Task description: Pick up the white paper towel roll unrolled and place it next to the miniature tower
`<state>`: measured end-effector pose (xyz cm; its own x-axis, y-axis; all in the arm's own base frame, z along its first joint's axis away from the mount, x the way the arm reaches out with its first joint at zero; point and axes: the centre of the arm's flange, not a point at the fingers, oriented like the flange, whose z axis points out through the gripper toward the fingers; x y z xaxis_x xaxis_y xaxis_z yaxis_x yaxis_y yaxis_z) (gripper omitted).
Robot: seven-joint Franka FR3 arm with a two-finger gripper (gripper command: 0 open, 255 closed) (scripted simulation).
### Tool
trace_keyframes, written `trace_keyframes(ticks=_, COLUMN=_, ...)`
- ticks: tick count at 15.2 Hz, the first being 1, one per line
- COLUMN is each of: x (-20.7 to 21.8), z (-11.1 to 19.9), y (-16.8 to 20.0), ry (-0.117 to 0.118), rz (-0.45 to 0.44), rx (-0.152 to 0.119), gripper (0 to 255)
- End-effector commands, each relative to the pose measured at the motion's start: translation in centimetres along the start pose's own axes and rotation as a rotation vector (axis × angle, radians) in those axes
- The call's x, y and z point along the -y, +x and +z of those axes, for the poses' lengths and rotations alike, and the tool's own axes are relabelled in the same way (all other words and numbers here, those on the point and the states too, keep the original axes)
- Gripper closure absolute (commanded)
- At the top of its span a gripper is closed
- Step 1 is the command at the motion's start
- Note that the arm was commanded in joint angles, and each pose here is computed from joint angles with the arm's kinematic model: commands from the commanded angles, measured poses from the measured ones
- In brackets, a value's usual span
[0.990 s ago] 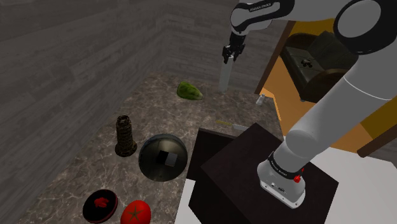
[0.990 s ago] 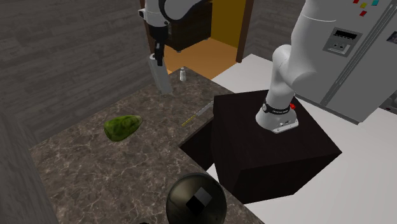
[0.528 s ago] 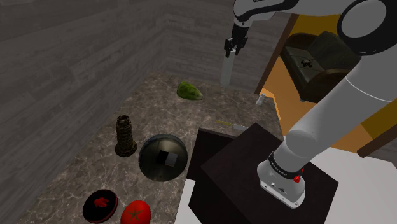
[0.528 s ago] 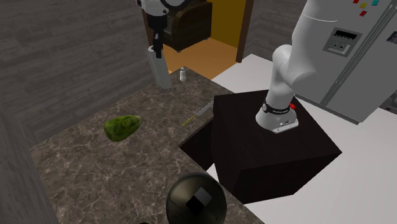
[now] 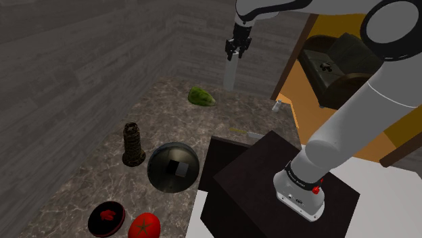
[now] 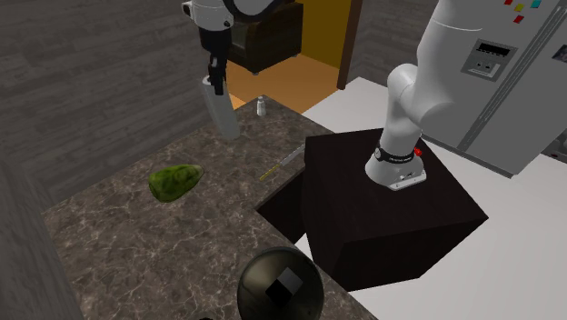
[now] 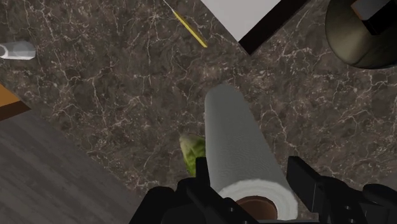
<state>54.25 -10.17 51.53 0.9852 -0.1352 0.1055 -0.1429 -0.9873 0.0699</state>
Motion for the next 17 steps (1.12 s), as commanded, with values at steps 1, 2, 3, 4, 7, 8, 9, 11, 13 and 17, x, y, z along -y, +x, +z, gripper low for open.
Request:
trace_keyframes(ticks=1, x=2.6, z=-0.2, y=-0.2, ry=0.000, rz=0.001, rx=0.000, gripper=255)
trace_keyframes(ticks=2, x=3.9, z=-0.3, y=-0.1, ry=0.000, rz=0.001, rx=0.000, gripper=255)
trace_keyframes(ticks=3, x=5.2, z=-0.4, y=0.0, ry=0.000, rz=0.001, rx=0.000, gripper=255)
trace_keyframes(ticks=4, x=6.5, z=-0.5, y=0.0, ry=0.000, rz=0.001, rx=0.000, gripper=255)
trace_keyframes(ticks=7, x=10.5, z=-0.8, y=0.3, ry=0.000, rz=0.001, rx=0.000, gripper=255)
trace_keyframes(ticks=8, x=11.8, z=-0.8, y=0.4, ry=0.000, rz=0.001, rx=0.000, gripper=255)
trace_keyframes(ticks=9, x=13.1, z=-0.9, y=0.5, ry=0.000, rz=0.001, rx=0.000, gripper=255)
trace_keyframes(ticks=11, x=15.7, z=-1.1, y=0.7, ry=0.000, rz=0.001, rx=0.000, gripper=255)
trace_keyframes(ticks=13, x=18.4, z=-1.3, y=0.9, ry=0.000, rz=0.001, rx=0.000, gripper=255)
trace_keyframes(ticks=17, x=23.6, z=-1.6, y=1.2, ry=0.000, rz=0.001, rx=0.000, gripper=255)
